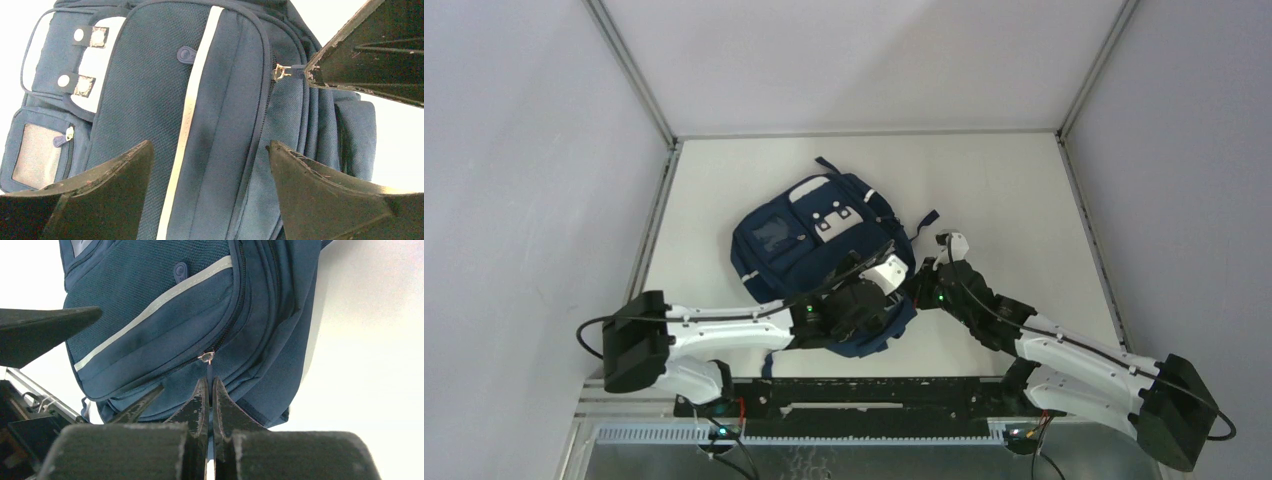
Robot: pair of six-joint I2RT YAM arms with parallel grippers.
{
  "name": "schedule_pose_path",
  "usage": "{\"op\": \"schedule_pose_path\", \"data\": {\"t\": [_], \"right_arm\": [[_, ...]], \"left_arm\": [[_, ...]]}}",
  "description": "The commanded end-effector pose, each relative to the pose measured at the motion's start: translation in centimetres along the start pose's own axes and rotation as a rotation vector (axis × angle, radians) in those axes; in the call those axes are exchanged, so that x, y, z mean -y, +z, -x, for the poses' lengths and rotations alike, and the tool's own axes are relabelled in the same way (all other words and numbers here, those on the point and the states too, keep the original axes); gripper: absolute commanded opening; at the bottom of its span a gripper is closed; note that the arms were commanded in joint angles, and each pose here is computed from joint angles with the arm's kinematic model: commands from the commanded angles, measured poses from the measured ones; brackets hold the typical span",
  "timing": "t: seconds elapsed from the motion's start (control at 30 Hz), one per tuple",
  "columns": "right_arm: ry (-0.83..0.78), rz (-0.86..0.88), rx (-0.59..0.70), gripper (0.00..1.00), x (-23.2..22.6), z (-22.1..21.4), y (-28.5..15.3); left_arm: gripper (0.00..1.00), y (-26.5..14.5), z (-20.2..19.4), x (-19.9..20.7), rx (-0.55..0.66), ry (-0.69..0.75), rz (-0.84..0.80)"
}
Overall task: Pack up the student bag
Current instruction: Zip the student bag at the center of the board.
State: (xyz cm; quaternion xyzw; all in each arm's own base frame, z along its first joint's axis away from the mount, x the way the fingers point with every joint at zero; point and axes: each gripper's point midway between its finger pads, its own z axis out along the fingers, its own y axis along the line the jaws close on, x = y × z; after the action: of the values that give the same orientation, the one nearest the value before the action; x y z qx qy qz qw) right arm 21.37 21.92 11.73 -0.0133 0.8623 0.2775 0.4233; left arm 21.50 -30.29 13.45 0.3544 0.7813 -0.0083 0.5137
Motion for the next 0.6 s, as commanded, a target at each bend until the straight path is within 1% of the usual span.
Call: {"op": "schedule_pose_path", "data": {"t": [0.0, 0.13, 0.17, 0.2, 0.23, 0.27, 0.33, 0.4, 0.43, 0.47, 0.57], "right_arm": [[-0.009, 0.0, 0.043, 0.0, 0.0, 1.3, -0.4], [-0.008, 0.002, 0.04, 0.0, 0.0, 1.2, -0.5], [-0.008, 0.002, 0.037, 0.0, 0.0, 1.1, -0.5], [-0.008, 0.0, 0.034, 0.0, 0.1, 1.1, -0.5], [-0.009, -0.002, 0.029, 0.0, 0.1, 0.9, -0.5], [-0.01, -0.003, 0.025, 0.0, 0.2, 0.8, -0.5], [-0.011, -0.01, 0.02, 0.0, 0.5, 0.5, -0.5], [-0.03, -0.007, 0.014, 0.0, 0.5, 0.4, -0.3], [-0.044, -0.006, 0.004, 0.0, 0.6, 0.3, -0.1], [-0.053, -0.02, -0.011, 0.0, 0.9, 0.2, 0.1], [-0.063, -0.058, -0.016, 0.0, 2.1, 0.3, 0.4]], "left_arm": [[0.88, 1.0, 1.7, 0.6, 0.015, -0.029, 0.022], [0.86, 1.9, 1.2, 0.7, -0.009, -0.022, 0.058], [0.85, 2.1, 1.1, 0.6, -0.012, -0.024, 0.074], [0.81, 2.2, 0.9, 0.4, -0.015, -0.029, 0.094], [0.76, 2.3, 0.9, 0.1, -0.014, -0.034, 0.118], [0.67, 2.2, 0.8, -0.2, -0.015, -0.034, 0.138], [0.44, 2.0, 0.8, -0.6, -0.015, -0.035, 0.153], [0.17, 1.8, 0.8, -0.6, -0.015, -0.04, 0.136], [0.05, 1.5, 0.9, -0.5, -0.016, -0.046, 0.119], [0.01, 1.2, 1.1, -0.4, -0.017, -0.057, 0.102], [0.0, 0.2, 1.3, 0.0, -0.008, -0.093, 0.03]]}}
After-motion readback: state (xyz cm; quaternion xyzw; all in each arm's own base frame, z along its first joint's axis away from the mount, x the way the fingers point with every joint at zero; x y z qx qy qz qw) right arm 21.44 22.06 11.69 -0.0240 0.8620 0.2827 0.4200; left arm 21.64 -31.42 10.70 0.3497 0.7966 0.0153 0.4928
